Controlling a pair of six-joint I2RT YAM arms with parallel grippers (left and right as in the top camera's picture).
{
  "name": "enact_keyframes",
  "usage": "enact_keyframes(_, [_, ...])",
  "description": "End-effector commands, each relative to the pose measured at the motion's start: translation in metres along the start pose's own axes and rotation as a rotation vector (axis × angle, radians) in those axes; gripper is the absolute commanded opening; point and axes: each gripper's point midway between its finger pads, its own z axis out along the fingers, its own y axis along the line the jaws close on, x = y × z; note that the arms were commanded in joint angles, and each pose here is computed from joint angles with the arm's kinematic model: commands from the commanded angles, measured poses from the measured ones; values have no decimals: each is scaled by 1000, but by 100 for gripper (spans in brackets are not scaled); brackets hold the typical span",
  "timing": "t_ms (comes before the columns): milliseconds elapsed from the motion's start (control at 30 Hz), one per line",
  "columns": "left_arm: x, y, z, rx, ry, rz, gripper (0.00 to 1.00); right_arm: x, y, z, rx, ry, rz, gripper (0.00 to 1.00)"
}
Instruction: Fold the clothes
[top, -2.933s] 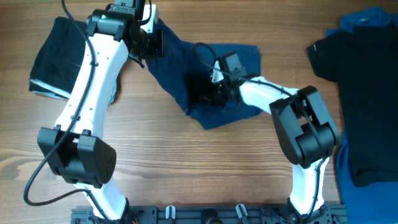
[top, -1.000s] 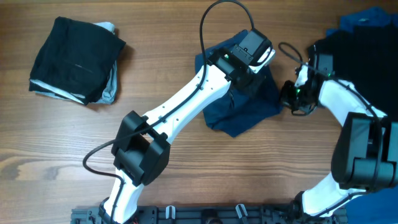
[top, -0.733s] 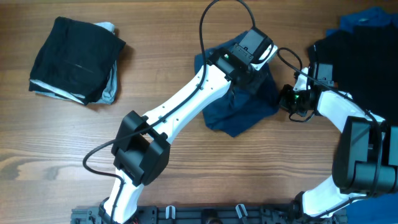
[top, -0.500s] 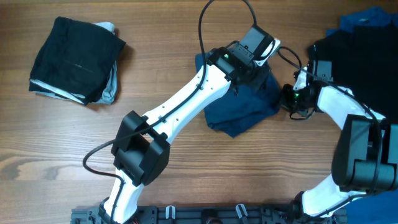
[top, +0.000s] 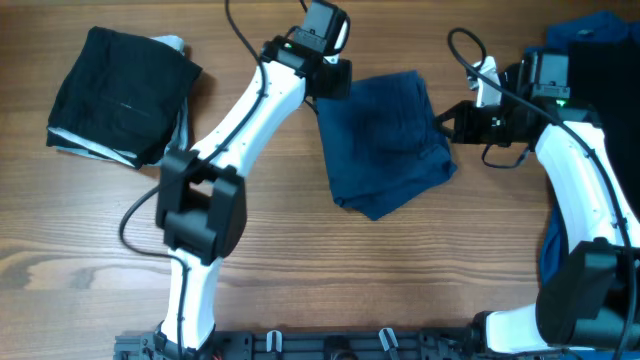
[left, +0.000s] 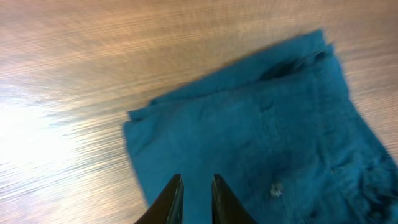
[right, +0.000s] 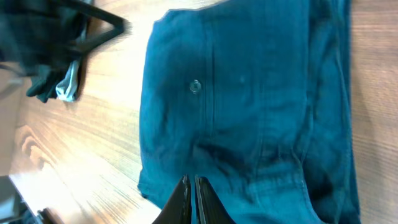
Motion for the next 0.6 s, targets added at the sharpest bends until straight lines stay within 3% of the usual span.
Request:
enact_keyframes(0, [27,-12,57,92,102,-6,16,31,-14,42,-17,106,-3,4])
enact_keyframes(233, [41,3,85,34,135,-6,18,127,-135,96,438,368,449,4])
enact_keyframes(300, [47,11,94,0,147,-7,16,143,-145,104,471,412,490,4])
enact_keyframes(400, [25,14,79,-38,76,0,7,144,-144,105,459,422,474,4])
enact_keyframes(467, [-3,3,36,-13,7,2,4,138,-139,104,434,415,461,4])
enact_keyframes(567, [-27,-15,-47,20,-88,11,4,84,-106,86,314,333,306,4])
